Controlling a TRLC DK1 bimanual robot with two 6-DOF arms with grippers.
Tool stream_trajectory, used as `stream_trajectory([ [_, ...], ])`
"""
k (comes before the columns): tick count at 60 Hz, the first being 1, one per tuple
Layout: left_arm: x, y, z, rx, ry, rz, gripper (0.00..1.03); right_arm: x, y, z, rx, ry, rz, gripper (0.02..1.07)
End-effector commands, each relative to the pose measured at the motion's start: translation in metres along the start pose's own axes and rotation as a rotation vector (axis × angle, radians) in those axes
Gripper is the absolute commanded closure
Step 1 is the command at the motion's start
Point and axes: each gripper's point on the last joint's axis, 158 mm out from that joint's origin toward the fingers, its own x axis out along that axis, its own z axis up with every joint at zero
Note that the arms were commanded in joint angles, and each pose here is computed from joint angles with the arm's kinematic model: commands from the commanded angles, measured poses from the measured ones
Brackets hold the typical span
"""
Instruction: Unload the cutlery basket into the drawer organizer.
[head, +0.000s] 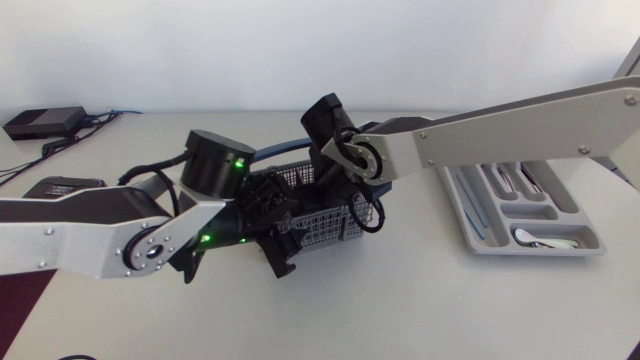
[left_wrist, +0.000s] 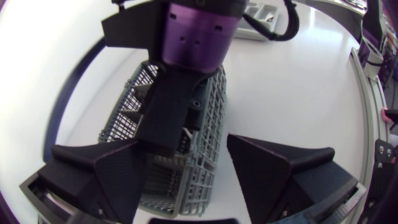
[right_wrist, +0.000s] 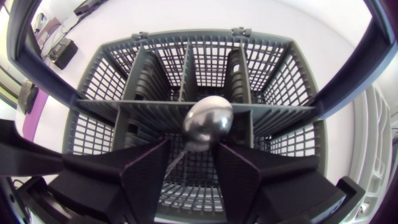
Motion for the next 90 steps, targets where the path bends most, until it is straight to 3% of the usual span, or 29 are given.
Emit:
stream_trajectory([
  [1, -0.024, -0.003, 0.016, -0.003, -0.062, 0.0, 0.27, 0.019, -0.01, -0.022, 0.053, 0.052, -0.035, 0.57],
  [10, -0.055, 0.006, 0.033, -0.011, -0.114, 0.027, 0.27, 0.015, -0.009, -0.016, 0.05, 0.001, -0.019, 0.59],
  [21, -0.066, 0.011, 0.027, -0.021, -0.109, 0.043, 0.27, 0.011, -0.009, -0.016, 0.062, -0.062, 0.041, 0.61],
  [40, -0.065, 0.013, 0.016, -0.03, -0.091, 0.05, 0.27, -0.006, -0.006, -0.006, 0.072, -0.14, 0.113, 0.66],
  [46, -0.063, 0.012, 0.011, -0.032, -0.083, 0.049, 0.27, -0.015, -0.006, 0.0, 0.078, -0.176, 0.137, 0.76],
  [70, -0.047, 0.004, -0.005, -0.035, -0.054, 0.034, 0.27, -0.03, -0.004, 0.007, 0.094, -0.216, 0.2, 0.76],
  [75, -0.046, 0.003, -0.005, -0.037, -0.052, 0.032, 0.27, -0.03, -0.001, 0.008, 0.093, -0.223, 0.219, 0.82],
  [90, -0.043, 0.0, -0.006, -0.034, -0.05, 0.024, 0.27, -0.028, 0.003, 0.013, 0.088, -0.244, 0.238, 0.83],
])
